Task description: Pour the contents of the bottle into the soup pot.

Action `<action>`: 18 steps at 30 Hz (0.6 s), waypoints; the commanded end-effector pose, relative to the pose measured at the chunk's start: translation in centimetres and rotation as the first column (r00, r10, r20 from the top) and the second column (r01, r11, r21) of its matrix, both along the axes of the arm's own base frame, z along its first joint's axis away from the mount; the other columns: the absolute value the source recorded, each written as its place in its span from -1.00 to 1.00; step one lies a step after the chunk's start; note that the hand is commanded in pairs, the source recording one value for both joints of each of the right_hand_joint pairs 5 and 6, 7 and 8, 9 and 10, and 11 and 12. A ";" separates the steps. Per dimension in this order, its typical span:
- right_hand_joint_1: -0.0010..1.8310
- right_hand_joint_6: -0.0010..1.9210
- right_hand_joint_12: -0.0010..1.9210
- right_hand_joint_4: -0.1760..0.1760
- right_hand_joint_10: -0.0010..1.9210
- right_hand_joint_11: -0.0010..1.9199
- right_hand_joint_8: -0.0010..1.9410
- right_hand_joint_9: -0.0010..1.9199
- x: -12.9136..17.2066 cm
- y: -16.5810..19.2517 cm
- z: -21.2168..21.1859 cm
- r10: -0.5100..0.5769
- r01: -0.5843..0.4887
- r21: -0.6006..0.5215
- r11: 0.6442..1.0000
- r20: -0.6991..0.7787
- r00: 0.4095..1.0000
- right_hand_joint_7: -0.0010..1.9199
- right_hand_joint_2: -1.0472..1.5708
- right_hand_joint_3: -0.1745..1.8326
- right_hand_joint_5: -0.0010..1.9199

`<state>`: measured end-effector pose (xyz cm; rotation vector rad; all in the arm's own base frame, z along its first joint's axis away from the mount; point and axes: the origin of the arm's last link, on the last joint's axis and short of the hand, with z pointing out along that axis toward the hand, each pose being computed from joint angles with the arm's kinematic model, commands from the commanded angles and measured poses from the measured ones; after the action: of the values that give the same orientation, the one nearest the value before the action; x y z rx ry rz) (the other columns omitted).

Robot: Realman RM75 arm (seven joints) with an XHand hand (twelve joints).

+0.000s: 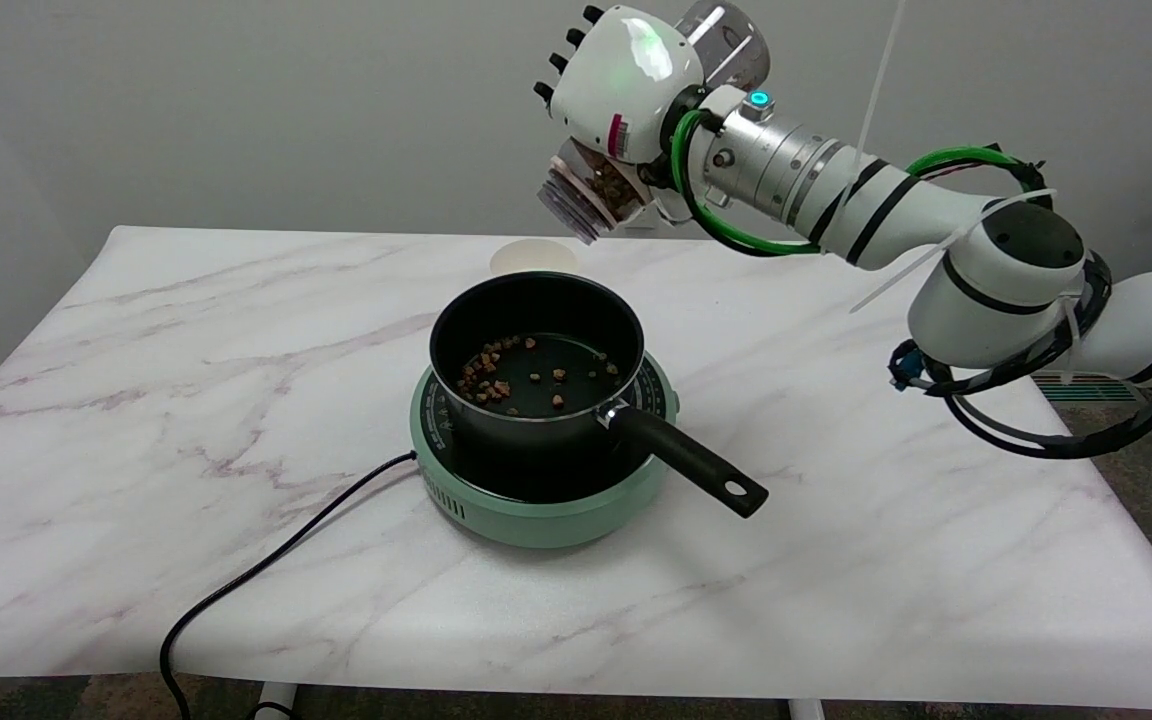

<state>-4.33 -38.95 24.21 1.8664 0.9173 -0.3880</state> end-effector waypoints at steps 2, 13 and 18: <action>0.65 0.49 0.07 0.00 0.23 0.07 0.38 0.23 -0.3 0.0 0.6 -0.004 0.004 -0.021 1.000 -0.006 1.000 0.40 0.20 0.05 0.49; 0.65 0.52 0.07 0.00 0.23 0.07 0.39 0.24 -1.5 0.1 0.7 -0.045 0.045 -0.023 0.999 0.009 0.999 0.40 0.20 0.04 0.52; 0.65 0.52 0.08 0.00 0.24 0.08 0.39 0.24 -2.6 0.2 0.8 -0.084 0.084 -0.023 0.996 0.023 0.996 0.41 0.21 0.04 0.52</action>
<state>-5.48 -38.88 24.64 1.8768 0.8667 -0.4042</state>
